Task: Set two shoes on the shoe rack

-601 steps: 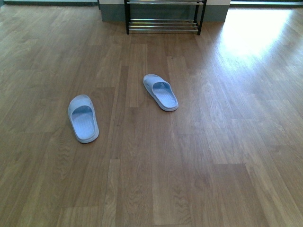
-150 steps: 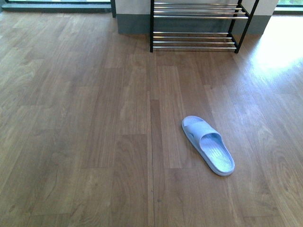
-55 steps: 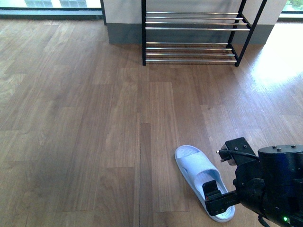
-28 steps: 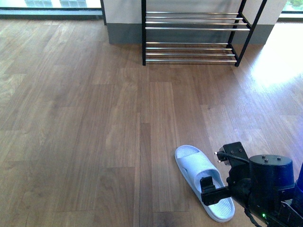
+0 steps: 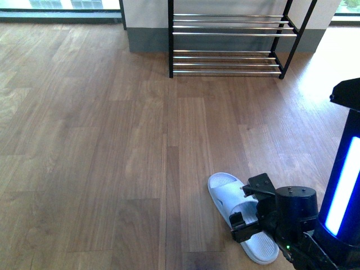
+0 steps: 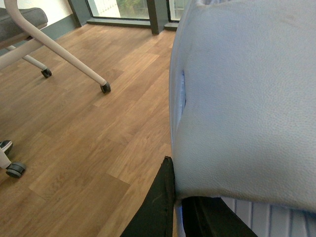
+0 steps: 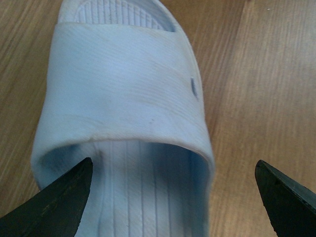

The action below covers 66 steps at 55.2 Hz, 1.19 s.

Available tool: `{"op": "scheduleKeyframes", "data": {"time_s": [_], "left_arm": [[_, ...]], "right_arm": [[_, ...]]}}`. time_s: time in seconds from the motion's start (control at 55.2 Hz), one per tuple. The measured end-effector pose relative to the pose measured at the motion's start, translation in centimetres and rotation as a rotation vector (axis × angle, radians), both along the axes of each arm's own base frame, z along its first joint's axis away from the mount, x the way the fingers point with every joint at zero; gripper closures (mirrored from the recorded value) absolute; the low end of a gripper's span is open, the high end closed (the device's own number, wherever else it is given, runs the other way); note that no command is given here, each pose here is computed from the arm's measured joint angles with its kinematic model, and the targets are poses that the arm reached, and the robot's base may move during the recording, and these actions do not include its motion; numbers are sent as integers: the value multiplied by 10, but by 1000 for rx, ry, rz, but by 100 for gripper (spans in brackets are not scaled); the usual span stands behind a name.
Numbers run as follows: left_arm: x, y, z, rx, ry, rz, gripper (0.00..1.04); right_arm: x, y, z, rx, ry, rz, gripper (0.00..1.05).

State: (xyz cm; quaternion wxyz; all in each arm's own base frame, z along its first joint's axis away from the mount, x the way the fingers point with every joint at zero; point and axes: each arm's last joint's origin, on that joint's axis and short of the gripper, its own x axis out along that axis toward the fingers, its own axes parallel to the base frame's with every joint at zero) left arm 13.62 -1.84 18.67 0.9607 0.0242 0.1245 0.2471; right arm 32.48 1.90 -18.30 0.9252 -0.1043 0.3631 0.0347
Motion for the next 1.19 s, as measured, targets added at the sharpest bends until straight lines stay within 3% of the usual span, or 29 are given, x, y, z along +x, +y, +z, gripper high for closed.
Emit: {"op": "scheduleKeyframes", "data": {"time_s": [0.199, 0.471, 0.995, 1.086, 1.195], "left_arm": [[0, 0, 0, 0, 0, 0, 103], [0, 0, 0, 0, 0, 0, 103], [0, 0, 0, 0, 0, 0, 103], [0, 0, 0, 0, 0, 0, 103], [0, 0, 0, 0, 0, 0, 103]], "right_arm": [[12, 15, -11, 4, -10, 13, 9], [31, -1, -14, -21, -26, -101, 10], [25, -8, -10, -27, -30, -127, 101], [18, -11, 1, -25, -39, -106, 103], [15, -19, 37, -35, -91, -63, 103]]}}
